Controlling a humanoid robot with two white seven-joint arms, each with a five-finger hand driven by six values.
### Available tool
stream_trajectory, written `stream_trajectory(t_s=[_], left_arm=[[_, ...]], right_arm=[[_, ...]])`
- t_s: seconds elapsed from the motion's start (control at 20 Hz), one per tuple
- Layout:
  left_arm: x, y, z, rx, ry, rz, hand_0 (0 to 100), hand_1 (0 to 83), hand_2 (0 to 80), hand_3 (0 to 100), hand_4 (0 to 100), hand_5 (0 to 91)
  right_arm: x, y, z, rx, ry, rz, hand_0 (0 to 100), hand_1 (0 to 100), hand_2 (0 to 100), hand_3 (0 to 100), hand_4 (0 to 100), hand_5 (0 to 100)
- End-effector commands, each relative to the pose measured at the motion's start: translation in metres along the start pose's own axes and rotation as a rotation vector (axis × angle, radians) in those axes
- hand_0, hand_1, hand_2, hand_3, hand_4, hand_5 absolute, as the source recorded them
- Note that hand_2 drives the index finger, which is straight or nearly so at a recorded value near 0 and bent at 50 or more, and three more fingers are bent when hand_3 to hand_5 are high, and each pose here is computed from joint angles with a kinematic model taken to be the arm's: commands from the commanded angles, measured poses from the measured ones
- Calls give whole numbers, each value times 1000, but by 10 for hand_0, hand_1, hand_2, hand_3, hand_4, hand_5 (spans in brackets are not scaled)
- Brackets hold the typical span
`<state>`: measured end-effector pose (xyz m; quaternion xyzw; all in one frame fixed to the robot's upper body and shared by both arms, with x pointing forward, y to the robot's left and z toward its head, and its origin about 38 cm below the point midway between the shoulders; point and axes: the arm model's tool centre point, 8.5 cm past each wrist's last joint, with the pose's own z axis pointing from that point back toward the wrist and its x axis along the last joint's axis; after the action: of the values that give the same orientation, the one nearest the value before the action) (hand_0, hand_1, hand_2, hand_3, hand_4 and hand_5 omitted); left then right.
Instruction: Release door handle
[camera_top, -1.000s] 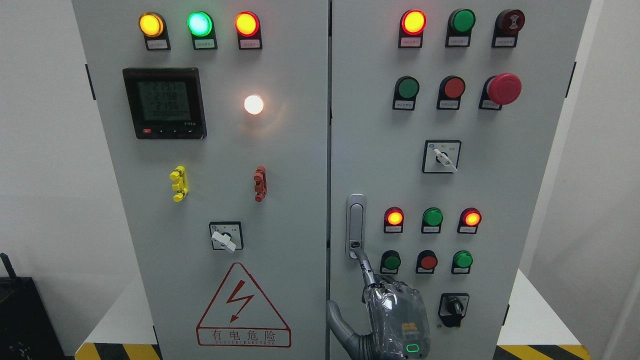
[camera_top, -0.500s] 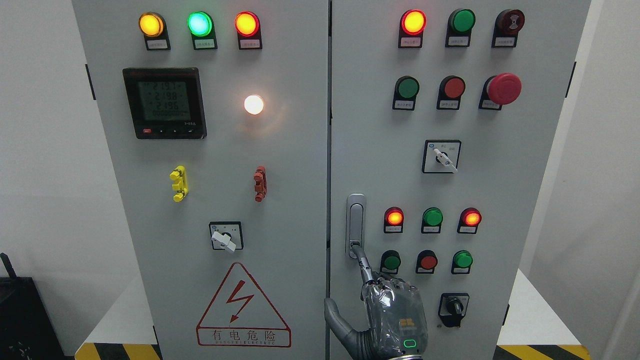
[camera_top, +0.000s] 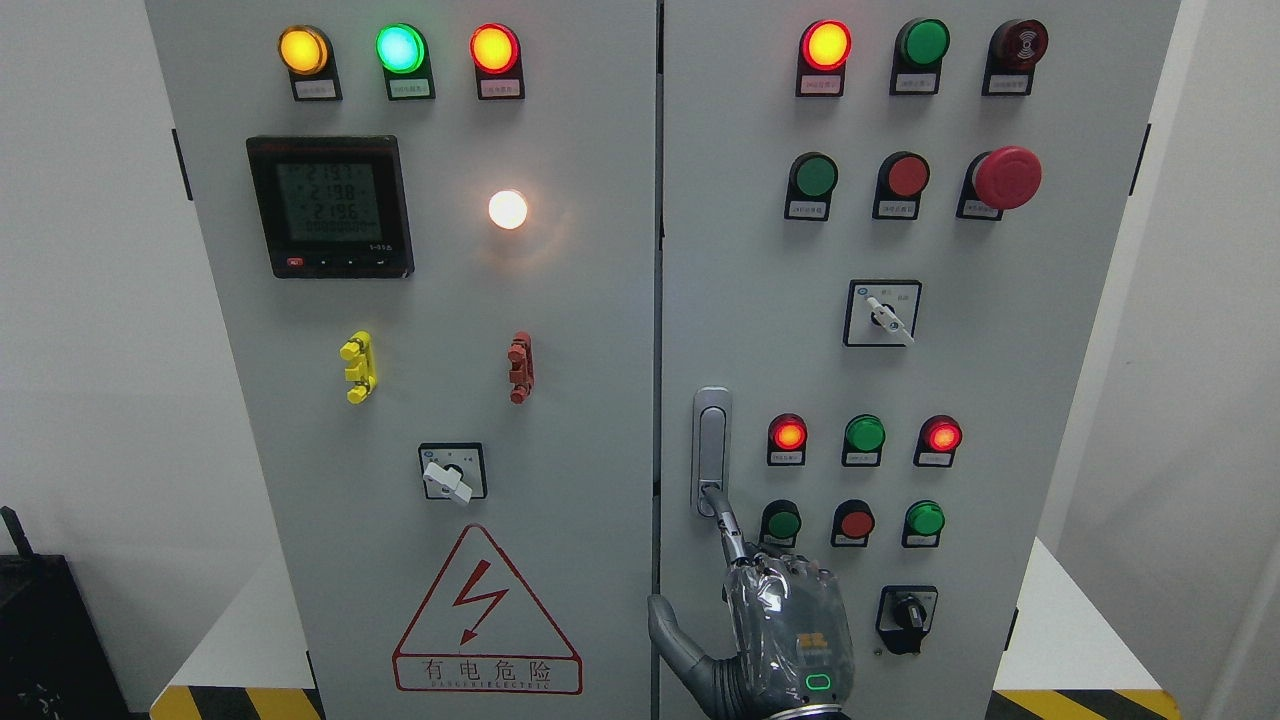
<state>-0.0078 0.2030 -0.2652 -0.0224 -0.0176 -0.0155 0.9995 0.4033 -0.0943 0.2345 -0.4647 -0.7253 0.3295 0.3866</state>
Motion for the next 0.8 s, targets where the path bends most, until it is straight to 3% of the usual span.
stream_trajectory(t_s=[0.0,0.75], left_arm=[[-1,0,0,0,2,0,0,0,32,172,128,0],[0,0,0,-1,0,0,0,0,32,173,128,0]], right_arm=[[-2,3,1,12,9,2,267,175,0,760,742,727],[-1,8,7,32,9,-1,257,185,0,772,745,734]])
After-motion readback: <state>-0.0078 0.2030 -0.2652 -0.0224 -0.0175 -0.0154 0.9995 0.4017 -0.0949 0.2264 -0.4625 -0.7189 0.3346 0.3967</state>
